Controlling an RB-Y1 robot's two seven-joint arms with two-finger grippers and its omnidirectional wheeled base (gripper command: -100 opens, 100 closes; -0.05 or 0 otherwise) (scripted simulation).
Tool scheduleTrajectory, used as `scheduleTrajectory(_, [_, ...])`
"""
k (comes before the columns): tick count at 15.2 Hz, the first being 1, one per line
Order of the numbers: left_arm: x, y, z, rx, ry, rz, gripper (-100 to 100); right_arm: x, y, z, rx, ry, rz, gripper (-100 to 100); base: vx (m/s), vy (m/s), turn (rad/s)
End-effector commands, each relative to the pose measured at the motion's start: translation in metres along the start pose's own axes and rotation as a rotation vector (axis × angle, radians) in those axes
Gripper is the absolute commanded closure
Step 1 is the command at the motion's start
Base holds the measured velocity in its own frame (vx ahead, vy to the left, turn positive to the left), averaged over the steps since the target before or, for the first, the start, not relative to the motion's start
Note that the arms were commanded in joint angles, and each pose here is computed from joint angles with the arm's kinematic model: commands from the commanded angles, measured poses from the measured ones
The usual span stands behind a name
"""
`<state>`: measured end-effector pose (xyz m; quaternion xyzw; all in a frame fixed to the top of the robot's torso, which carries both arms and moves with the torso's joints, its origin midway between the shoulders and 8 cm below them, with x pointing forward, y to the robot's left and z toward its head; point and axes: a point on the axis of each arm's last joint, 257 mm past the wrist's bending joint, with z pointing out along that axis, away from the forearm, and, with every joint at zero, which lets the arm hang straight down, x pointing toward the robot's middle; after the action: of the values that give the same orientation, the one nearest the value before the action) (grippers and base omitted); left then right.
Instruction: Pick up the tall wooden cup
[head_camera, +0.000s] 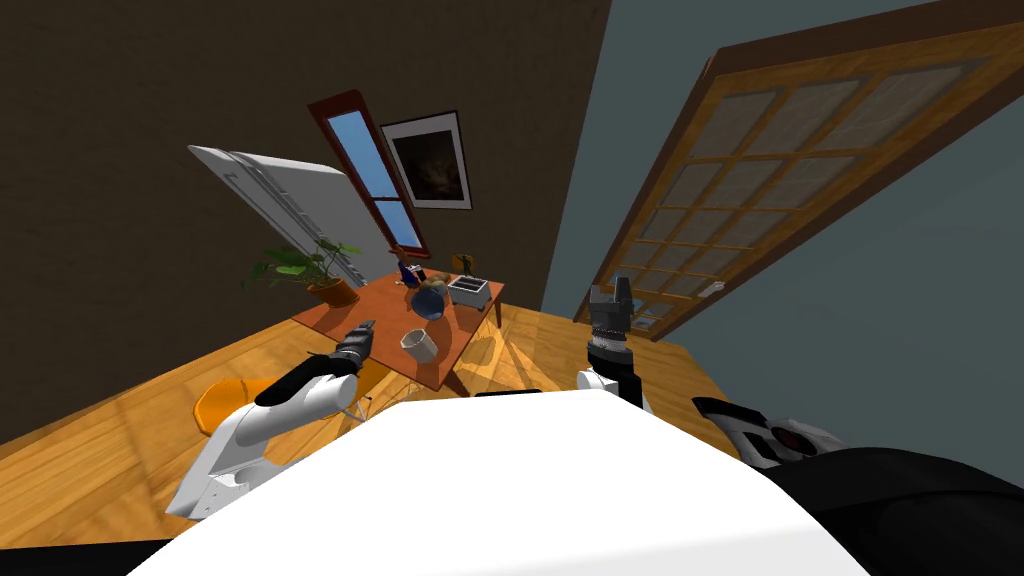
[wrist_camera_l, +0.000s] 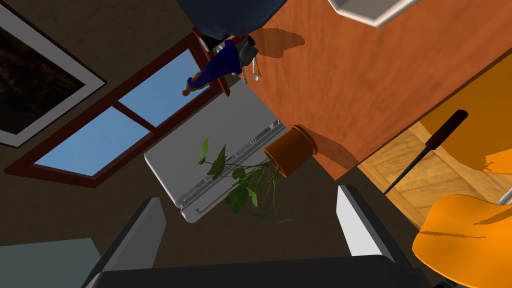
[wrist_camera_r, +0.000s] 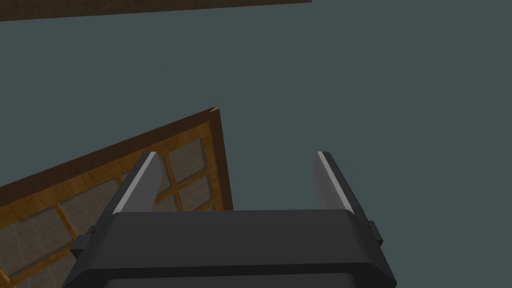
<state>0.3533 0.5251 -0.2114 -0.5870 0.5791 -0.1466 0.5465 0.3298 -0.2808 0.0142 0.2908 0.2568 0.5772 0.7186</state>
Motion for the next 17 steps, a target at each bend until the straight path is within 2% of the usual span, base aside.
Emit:
scheduleTrajectory(1, [-0.002,0.016,0.000,-0.054,0.009,0.006,-100,0.000,0.000,0.000,0.000,0.000,0.000,0,0.055,-0.026,-0.079])
scheduleTrajectory(3, [-0.001,0.021,0.000,-0.075,0.014,0.006,-100,0.000,0.000,0.000,0.000,0.000,0.000,0,0.043,-0.011,-0.009])
scheduleTrajectory(4, [-0.004,0.034,0.000,-0.117,0.020,0.014,-100,0.000,0.000,0.000,0.000,0.000,0.000,0,0.045,-0.019,-0.066])
scheduleTrajectory(8, [-0.004,0.058,-0.002,-0.206,0.041,0.022,-100,0.000,0.000,0.000,0.000,0.000,0.000,0,0.065,-0.017,-0.063])
scheduleTrajectory(10, [-0.002,0.064,-0.003,-0.230,0.048,0.021,-100,0.000,0.000,0.000,0.000,0.000,0.000,0,0.050,-0.011,-0.013])
scheduleTrajectory(11, [-0.004,0.077,-0.005,-0.270,0.057,0.030,-100,0.000,0.000,0.000,0.000,0.000,0.000,0,0.058,-0.018,-0.057])
scheduleTrajectory(13, [-0.001,0.086,-0.008,-0.307,0.069,0.029,-100,0.000,0.000,0.000,0.000,0.000,0.000,0,0.058,-0.012,-0.057])
scheduleTrajectory(14, [-0.001,0.086,-0.008,-0.307,0.069,0.029,-100,0.000,0.000,0.000,0.000,0.000,0.000,0,0.029,-0.001,0.005])
scheduleTrajectory(15, [-0.003,0.098,-0.010,-0.348,0.081,0.037,-100,0.000,0.000,0.000,0.000,0.000,0.000,0,0.053,-0.001,-0.046])
scheduleTrajectory(17, [0.000,0.106,-0.013,-0.381,0.091,0.037,-100,0.000,0.000,0.000,0.000,0.000,0.000,0,0.060,-0.001,-0.053])
